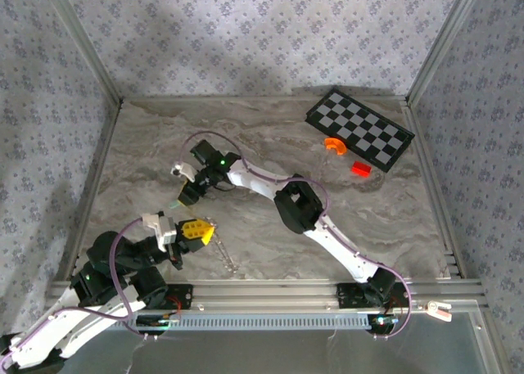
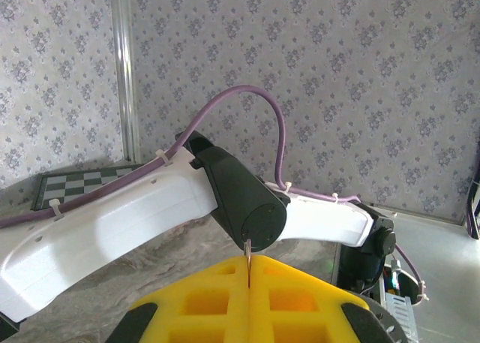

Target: Put the keys on the keyring

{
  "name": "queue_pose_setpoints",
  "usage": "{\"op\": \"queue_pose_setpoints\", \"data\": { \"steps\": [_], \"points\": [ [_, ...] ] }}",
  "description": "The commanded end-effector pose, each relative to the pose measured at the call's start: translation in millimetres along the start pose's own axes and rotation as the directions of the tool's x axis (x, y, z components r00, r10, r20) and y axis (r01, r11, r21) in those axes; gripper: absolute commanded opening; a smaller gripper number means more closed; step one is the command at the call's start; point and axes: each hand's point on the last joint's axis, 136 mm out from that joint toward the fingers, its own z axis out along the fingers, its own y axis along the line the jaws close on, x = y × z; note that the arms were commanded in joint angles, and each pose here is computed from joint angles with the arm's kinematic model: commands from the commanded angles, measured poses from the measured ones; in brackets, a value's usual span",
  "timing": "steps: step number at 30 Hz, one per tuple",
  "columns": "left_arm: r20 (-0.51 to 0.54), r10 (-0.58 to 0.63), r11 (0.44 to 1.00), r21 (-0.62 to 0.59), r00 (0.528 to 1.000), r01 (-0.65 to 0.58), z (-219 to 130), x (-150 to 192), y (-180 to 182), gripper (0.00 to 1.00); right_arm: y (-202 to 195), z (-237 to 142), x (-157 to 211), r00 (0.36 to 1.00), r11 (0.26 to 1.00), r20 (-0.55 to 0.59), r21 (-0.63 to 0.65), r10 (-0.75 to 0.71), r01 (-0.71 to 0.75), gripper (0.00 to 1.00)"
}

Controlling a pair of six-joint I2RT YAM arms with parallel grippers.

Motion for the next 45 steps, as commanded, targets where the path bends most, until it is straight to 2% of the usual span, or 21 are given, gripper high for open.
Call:
{"op": "queue_pose_setpoints", "data": {
  "steps": [1,10,15,31,45],
  "points": [
    [0.073,0.022,1.000,0.008,0.997,-0.023,-4.0,-17.8,-3.2,0.00,13.9,18.9,17.6,0.999,0.999,-0.048,-0.044,0.004,-0.006,0.46],
    [0.071,0.021,1.000,0.004,0.997,-0.021,-3.7,-17.0,-2.2,0.00,5.1,16.1,18.0,0.999,1.000,-0.052,-0.003,-0.001,0.001,0.32],
    [0.072,0.020,1.000,0.004,0.997,-0.021,-4.0,-17.1,-2.3,0.00,1.7,12.9,17.6,0.999,1.000,-0.052,0.028,-0.012,0.013,0.30],
    [0.077,0.019,1.000,-0.001,0.997,-0.019,-5.2,-16.8,-1.7,0.00,-3.3,-3.0,16.0,0.999,0.998,-0.032,0.062,-0.015,0.017,0.14],
    [0.077,0.022,1.000,-0.015,0.997,-0.021,-5.7,-16.1,0.7,0.00,-5.2,-47.1,24.3,1.000,0.992,0.020,0.125,0.005,-0.007,0.00]
  ]
}}
